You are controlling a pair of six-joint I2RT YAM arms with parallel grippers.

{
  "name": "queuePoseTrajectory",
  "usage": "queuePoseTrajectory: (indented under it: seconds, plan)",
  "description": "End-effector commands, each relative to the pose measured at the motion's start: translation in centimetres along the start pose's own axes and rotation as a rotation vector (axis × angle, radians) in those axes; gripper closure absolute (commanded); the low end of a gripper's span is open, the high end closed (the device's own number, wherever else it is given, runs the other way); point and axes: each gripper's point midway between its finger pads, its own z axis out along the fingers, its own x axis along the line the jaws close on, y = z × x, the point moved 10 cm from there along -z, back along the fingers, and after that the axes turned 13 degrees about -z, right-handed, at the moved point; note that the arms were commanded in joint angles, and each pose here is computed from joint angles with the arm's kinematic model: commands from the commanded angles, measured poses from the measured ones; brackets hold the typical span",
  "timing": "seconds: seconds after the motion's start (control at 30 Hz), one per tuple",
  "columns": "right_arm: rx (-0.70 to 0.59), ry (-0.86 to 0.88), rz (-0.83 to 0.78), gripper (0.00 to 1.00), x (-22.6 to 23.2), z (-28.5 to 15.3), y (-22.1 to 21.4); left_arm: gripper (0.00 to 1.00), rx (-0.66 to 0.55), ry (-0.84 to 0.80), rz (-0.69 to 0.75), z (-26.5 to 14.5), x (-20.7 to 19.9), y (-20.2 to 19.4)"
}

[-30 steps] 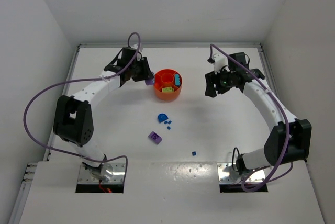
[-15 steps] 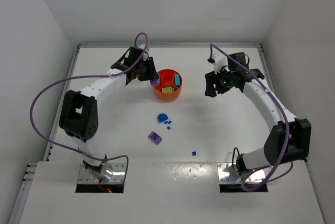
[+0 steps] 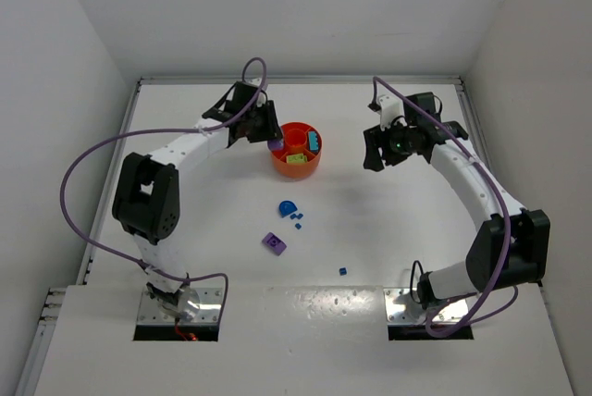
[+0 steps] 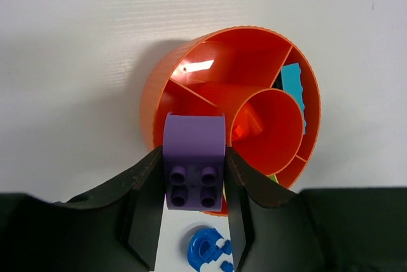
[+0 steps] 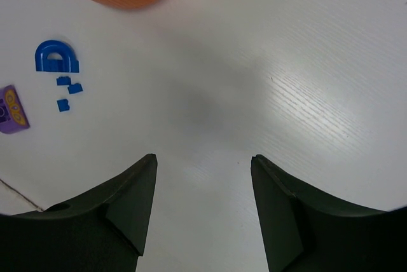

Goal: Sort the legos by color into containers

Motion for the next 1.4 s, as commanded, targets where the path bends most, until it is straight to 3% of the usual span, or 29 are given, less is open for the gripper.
queuePoseTrajectory:
  seconds: [0.0, 0.07, 0.17, 0.37, 0.43, 0.5, 0.57, 0.6, 0.63, 0.73, 0.87, 1.03, 1.13, 1.37]
  plan:
    - [-0.021, -0.018, 0.009, 0.38, -0.5, 0.2, 0.4, 0.54, -0.037, -0.040, -0.011, -0.4, -1.7, 1.0]
    - [-0.021, -0.018, 0.009, 0.38, -0.5, 0.2, 0.4, 0.40, -0.024, -0.041, -0.012, -0.1, -1.6, 0.8]
    - [-0.021, -0.018, 0.009, 0.38, -0.5, 0.2, 0.4, 0.30, -0.038, -0.039, -0.011, -0.4, -1.7, 1.0]
    - [-0.021, -0.018, 0.009, 0.38, -0.5, 0.2, 0.4, 0.28, -0.126, -0.073, 0.037, -3.6, -3.0, 2.6]
    - [-0.021, -0.018, 0.009, 0.38, -0.5, 0.2, 0.4, 0.36, -0.158, -0.116, 0.107, -5.6, -3.6, 3.2]
    - [-0.021, -0.018, 0.009, 0.38, -0.5, 0.2, 0.4, 0.45, -0.199, -0.183, 0.289, -9.2, -3.8, 3.8]
    - [-0.029, -0.021, 0.006, 0.38, -0.4, 0.0, 0.5, 0.43, -0.120, -0.352, 0.477, -11.2, -3.0, 2.6]
    - [-0.029, -0.021, 0.006, 0.38, -0.4, 0.0, 0.5, 0.36, -0.114, -0.404, 0.666, -13.5, -1.7, 2.4]
    - [-0.029, -0.021, 0.006, 0.38, -0.4, 0.0, 0.5, 0.32, -0.037, -0.496, 0.751, -13.9, -1.1, 0.8]
    - [-0.034, -0.014, 0.005, 0.38, -0.2, -0.2, 0.4, 0.21, 0.085, -0.514, 0.980, -15.8, 0.7, -2.3]
    - [-0.038, -0.026, 0.002, 0.38, -0.2, -0.3, 0.3, 0.03, 0.254, -0.547, 1.115, -15.6, 3.2, -8.9]
    - [-0.021, -0.040, -0.013, 0.38, -0.3, -0.3, 0.1, 0.05, 0.407, -0.644, 1.359, -14.9, 4.4, -16.7]
    - [-0.009, -0.046, -0.010, 0.38, -0.3, -0.4, -0.1, 0.06, 0.387, -0.697, 1.513, -14.3, 4.3, -18.6]
    - [0.005, -0.050, -0.015, 0.38, -0.3, -0.6, -0.1, 0.08, 0.342, -0.621, 1.720, -11.4, 4.3, -20.1]
